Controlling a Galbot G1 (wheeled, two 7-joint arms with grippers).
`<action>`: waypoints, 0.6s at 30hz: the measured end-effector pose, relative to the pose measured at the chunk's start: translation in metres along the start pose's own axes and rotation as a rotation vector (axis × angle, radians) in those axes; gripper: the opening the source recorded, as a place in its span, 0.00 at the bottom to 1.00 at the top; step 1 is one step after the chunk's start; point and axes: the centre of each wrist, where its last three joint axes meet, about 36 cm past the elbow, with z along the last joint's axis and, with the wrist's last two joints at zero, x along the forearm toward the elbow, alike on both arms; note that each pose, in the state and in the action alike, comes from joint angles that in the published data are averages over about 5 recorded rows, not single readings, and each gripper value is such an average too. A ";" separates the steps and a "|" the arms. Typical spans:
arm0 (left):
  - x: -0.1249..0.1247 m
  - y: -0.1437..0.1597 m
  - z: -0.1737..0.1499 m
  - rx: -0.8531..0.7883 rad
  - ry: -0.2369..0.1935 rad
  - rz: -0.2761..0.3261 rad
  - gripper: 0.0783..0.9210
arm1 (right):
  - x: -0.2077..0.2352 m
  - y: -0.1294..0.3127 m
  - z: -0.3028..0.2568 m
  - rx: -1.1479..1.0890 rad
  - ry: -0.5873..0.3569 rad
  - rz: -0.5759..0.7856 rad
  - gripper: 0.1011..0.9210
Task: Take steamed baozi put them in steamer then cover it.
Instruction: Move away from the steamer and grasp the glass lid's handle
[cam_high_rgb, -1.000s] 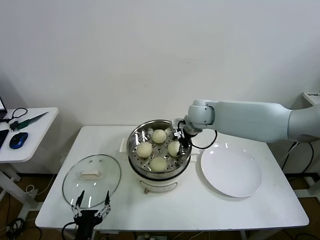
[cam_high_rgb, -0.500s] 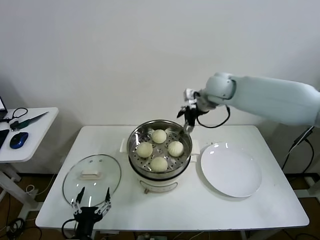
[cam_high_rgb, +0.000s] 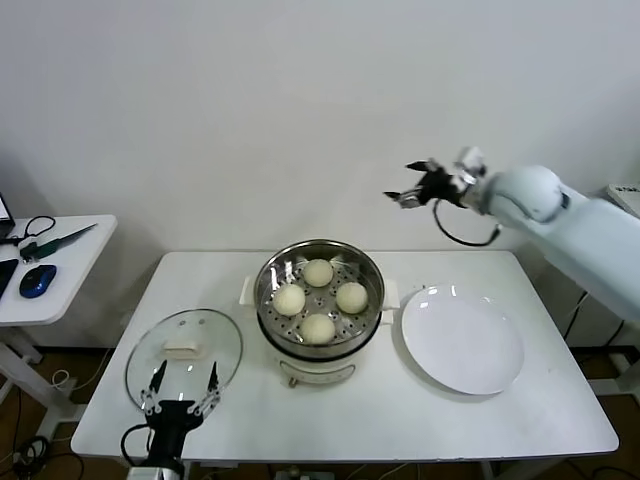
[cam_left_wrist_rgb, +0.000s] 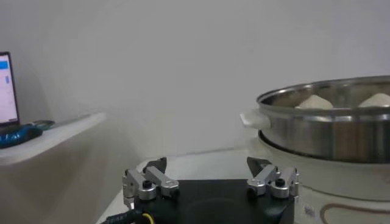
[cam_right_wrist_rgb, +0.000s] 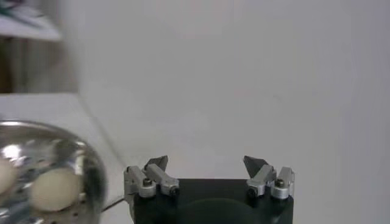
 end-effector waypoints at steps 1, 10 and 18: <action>-0.001 0.000 -0.001 -0.003 -0.005 -0.002 0.88 | 0.006 0.001 0.012 -0.021 -0.014 0.023 0.88; -0.011 0.005 -0.002 -0.057 -0.036 -0.006 0.88 | 0.061 0.026 0.108 -0.157 -0.149 0.200 0.88; -0.013 0.007 0.002 -0.112 -0.056 -0.002 0.88 | 0.112 0.091 0.221 -0.291 -0.182 0.329 0.88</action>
